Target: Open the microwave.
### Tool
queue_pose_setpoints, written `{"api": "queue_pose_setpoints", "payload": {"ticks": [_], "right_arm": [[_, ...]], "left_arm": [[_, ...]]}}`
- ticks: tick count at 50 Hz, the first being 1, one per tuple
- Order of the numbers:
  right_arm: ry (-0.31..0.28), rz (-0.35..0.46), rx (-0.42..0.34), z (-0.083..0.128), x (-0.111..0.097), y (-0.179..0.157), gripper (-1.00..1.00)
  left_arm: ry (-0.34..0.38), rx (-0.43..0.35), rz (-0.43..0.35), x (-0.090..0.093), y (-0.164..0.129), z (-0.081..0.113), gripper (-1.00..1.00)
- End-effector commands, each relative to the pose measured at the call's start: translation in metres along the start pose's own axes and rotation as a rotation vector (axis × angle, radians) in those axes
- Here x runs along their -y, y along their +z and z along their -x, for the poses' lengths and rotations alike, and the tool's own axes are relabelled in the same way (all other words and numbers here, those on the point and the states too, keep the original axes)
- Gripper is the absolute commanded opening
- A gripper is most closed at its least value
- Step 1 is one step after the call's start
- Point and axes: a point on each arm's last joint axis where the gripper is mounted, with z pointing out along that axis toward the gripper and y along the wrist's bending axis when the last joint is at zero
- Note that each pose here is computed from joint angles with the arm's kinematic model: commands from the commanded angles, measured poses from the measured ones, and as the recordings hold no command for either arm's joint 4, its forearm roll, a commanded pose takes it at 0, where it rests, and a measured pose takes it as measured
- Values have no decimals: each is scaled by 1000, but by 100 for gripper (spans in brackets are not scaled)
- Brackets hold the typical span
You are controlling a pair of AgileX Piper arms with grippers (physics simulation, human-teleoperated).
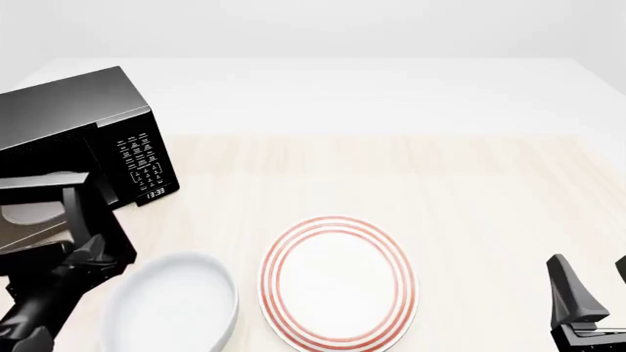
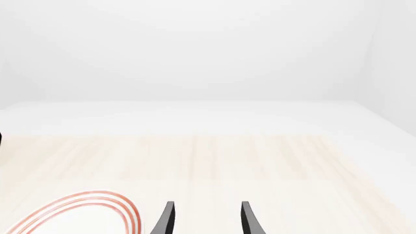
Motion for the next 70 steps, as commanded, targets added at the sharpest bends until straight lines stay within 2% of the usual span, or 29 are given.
{"api": "queue_pose_setpoints", "payload": {"ticks": [1, 47, 48, 70], "right_arm": [[0, 0, 0, 0, 0, 0, 100], [0, 0, 0, 0, 0, 0, 100], [0, 0, 0, 0, 0, 0, 100], [0, 0, 0, 0, 0, 0, 100]], "left_arm": [[-4, 227, -91, 12, -5, 27, -100], [-24, 212, -82, 10, -4, 19, -100], [-23, 213, -82, 10, -4, 19, 100], [-36, 211, -68, 7, -3, 20, 100]]}}
